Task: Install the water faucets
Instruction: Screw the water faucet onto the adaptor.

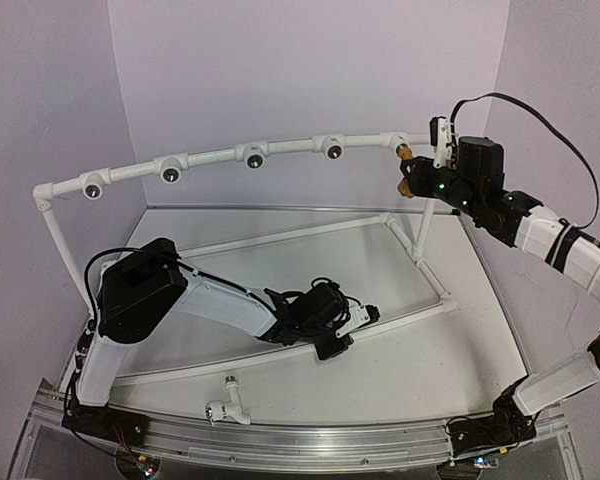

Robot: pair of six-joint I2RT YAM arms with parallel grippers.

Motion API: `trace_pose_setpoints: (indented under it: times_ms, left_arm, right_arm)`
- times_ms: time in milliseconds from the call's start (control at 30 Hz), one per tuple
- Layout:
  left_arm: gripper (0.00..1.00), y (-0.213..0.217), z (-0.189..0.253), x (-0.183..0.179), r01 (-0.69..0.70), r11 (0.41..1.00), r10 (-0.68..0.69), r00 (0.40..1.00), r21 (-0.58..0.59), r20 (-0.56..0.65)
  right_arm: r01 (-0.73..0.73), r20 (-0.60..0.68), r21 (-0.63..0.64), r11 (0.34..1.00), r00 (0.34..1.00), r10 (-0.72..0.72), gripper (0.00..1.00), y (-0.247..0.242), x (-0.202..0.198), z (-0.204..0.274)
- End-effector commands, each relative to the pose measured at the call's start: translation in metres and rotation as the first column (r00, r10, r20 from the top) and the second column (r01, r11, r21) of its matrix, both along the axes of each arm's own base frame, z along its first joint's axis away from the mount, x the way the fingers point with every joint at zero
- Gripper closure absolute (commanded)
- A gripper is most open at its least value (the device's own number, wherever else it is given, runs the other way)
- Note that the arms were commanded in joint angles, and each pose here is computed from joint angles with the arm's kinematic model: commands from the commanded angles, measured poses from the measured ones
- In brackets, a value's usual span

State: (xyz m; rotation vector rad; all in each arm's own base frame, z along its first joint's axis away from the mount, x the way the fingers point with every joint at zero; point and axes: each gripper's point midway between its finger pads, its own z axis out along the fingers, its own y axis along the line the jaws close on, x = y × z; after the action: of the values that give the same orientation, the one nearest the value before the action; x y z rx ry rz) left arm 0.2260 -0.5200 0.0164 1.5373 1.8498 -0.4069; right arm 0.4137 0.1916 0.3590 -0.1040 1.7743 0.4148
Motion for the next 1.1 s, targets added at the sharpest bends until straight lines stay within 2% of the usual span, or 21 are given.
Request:
trace_pose_setpoints:
  times_ms: [0,267,667,1067]
  left_arm:
    - [1.00,0.041,-0.078,-0.078,0.206,0.945,-0.159,0.968,0.253,-0.194]
    - [1.00,0.041,-0.079,-0.078,0.207,0.945,-0.159,0.967,0.252,-0.197]
    - [1.00,0.041,-0.079,-0.080,0.210,0.944,-0.161,0.966,0.254,-0.202]
    - [1.00,0.042,-0.081,-0.080,0.211,0.943,-0.160,0.966,0.257,-0.204]
  right_arm:
    - [0.019,0.213,0.223,0.975,0.975,-0.067,1.00,-0.023,0.001,0.093]
    - [-0.010,0.163,0.357,0.934,0.985,-0.052,1.00,-0.035,0.006,0.092]
    - [-0.048,0.111,0.490,0.870,0.994,-0.007,1.00,-0.031,0.014,0.086]
    - [-0.062,0.049,0.657,0.752,0.998,0.040,1.00,-0.028,0.023,0.075]
